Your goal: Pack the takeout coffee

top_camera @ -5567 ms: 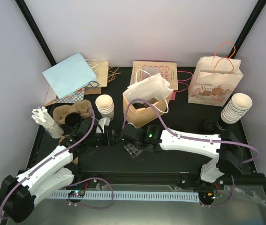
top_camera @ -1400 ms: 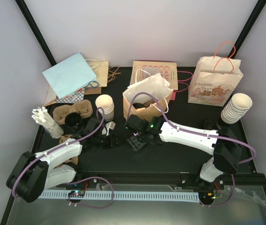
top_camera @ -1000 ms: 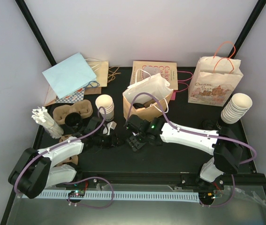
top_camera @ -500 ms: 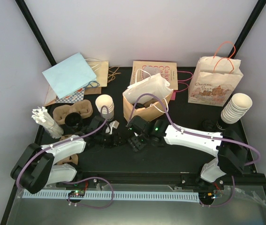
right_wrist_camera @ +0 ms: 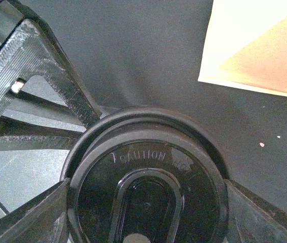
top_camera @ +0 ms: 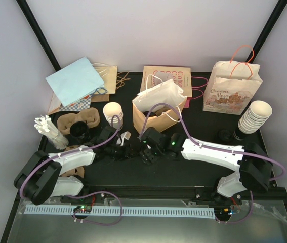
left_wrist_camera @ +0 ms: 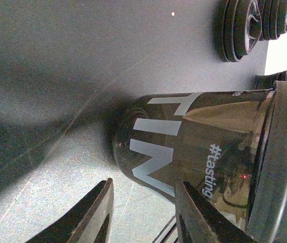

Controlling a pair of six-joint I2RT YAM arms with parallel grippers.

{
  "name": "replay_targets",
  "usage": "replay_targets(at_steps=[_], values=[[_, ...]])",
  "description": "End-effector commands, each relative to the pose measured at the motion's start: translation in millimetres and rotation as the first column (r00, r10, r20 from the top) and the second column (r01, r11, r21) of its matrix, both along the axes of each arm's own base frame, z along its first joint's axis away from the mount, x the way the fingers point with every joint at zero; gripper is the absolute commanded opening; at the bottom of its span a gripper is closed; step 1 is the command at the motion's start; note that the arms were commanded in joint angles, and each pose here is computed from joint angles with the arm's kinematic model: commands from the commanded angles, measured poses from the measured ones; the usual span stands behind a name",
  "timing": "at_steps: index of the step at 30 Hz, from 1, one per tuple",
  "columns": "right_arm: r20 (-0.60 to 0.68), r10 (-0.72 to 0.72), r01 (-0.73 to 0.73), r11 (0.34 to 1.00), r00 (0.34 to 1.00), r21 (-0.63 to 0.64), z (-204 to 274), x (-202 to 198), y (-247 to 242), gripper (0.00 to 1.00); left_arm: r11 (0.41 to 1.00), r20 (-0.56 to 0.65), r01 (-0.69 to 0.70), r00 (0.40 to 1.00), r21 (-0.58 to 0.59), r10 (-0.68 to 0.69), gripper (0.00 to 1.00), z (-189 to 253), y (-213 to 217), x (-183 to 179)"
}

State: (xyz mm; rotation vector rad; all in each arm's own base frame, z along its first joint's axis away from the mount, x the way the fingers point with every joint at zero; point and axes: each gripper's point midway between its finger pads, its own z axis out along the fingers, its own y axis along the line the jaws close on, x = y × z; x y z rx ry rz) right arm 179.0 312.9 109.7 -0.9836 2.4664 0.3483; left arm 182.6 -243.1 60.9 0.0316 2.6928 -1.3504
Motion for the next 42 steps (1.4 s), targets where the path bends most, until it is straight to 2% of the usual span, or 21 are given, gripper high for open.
replay_targets(at_steps=[1, 7, 18, 27, 35, 42], values=[[-0.052, -0.001, -0.006, 0.991, 0.999, -0.131, -28.7, -6.4, -14.5, 0.78, 0.999, 0.042, 0.022, 0.999, -0.046, -0.020, 0.35, 15.9, -14.4, 9.9], [-0.092, -0.001, -0.017, 0.981, 0.996, -0.195, -43.8, -12.2, -23.2, 0.78, 1.000, 0.039, 0.013, 0.999, -0.007, -0.013, 0.36, 9.6, -8.8, 8.2], [-0.139, -0.027, -0.012, 0.963, 0.990, -0.271, -68.5, -23.8, -44.7, 0.77, 0.997, 0.137, -0.060, 0.989, 0.044, 0.053, 0.36, 25.1, 9.0, 15.6], [-0.170, -0.052, -0.001, 0.954, 0.984, -0.299, -77.4, -30.8, -53.6, 0.75, 0.998, 0.185, -0.065, 0.981, 0.010, 0.062, 0.39, 39.6, 8.8, 17.7], [-0.172, -0.055, 0.003, 0.957, 0.983, -0.290, -77.5, -31.3, -52.7, 0.75, 0.994, 0.203, -0.032, 0.978, -0.109, 0.053, 0.46, 52.5, -1.3, 12.6], [-0.174, -0.049, -0.004, 0.958, 0.983, -0.288, -77.0, -31.3, -51.2, 0.75, 0.988, 0.170, 0.006, 0.985, -0.156, 0.021, 0.42, 46.7, -10.4, 9.5]])
